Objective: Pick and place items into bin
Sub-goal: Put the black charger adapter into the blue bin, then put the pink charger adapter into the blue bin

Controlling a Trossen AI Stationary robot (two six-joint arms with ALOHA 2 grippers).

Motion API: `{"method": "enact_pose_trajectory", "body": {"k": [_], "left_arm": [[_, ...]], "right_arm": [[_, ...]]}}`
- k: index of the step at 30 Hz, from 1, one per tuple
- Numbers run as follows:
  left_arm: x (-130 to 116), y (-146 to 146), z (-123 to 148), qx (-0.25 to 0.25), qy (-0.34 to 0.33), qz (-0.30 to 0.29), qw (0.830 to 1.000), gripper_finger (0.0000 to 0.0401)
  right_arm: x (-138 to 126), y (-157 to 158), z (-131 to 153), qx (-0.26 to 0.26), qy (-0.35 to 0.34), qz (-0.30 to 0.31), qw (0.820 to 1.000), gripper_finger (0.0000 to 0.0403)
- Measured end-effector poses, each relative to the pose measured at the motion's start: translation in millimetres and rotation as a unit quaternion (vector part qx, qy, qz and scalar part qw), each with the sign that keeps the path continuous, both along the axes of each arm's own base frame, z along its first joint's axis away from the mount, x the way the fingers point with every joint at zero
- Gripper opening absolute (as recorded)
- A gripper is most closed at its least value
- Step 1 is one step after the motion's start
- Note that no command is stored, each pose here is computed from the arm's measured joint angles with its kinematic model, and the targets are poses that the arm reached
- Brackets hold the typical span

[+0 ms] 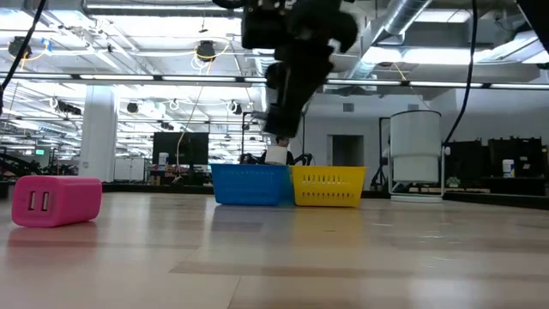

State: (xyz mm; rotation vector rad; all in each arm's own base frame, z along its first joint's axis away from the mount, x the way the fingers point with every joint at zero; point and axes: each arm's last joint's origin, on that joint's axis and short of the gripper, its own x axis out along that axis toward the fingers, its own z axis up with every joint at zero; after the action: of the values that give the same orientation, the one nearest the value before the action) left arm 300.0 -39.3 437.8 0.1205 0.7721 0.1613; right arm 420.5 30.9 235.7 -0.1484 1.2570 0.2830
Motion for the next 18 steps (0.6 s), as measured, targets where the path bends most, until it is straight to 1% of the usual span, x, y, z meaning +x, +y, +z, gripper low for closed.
{"method": "enact_pose_trajectory", "body": {"k": [6, 9, 11, 13, 15, 18], "left_arm": [[-2.1, 4.6, 2.9, 0.029, -0.009, 0.032, 0.999, 0.0027], [-1.6, 6.8, 2.3, 0.057, -0.009, 0.059, 0.997, 0.0027], [-2.9, 8.1, 1.5, 0.073, -0.003, 0.074, 0.995, 0.0027], [-5.0, 5.0, -0.6, 0.071, 0.011, 0.062, 0.995, 0.0027], [-2.0, 2.3, -4.0, 0.071, 0.019, 0.049, 0.996, 0.0028], [-3.5, 5.9, -2.3, 0.081, 0.018, 0.057, 0.995, 0.0028]], "right_arm": [[8.6, -48.4, 8.5, -0.012, -0.043, -0.04, 0.998, 0.014], [10.4, -65.4, 9.5, -0.016, -0.059, -0.051, 0.997, 0.014], [11.7, -73.5, 10.2, -0.018, -0.069, -0.057, 0.996, 0.0149], [14.9, -82.6, 13.0, -0.018, -0.094, -0.066, 0.993, 0.0162], [16.3, -90.4, 17.0, -0.024, -0.113, -0.077, 0.99, 0.0174], [16.7, -97.8, 16.6, -0.024, -0.118, -0.085, 0.989, 0.0182]]}}
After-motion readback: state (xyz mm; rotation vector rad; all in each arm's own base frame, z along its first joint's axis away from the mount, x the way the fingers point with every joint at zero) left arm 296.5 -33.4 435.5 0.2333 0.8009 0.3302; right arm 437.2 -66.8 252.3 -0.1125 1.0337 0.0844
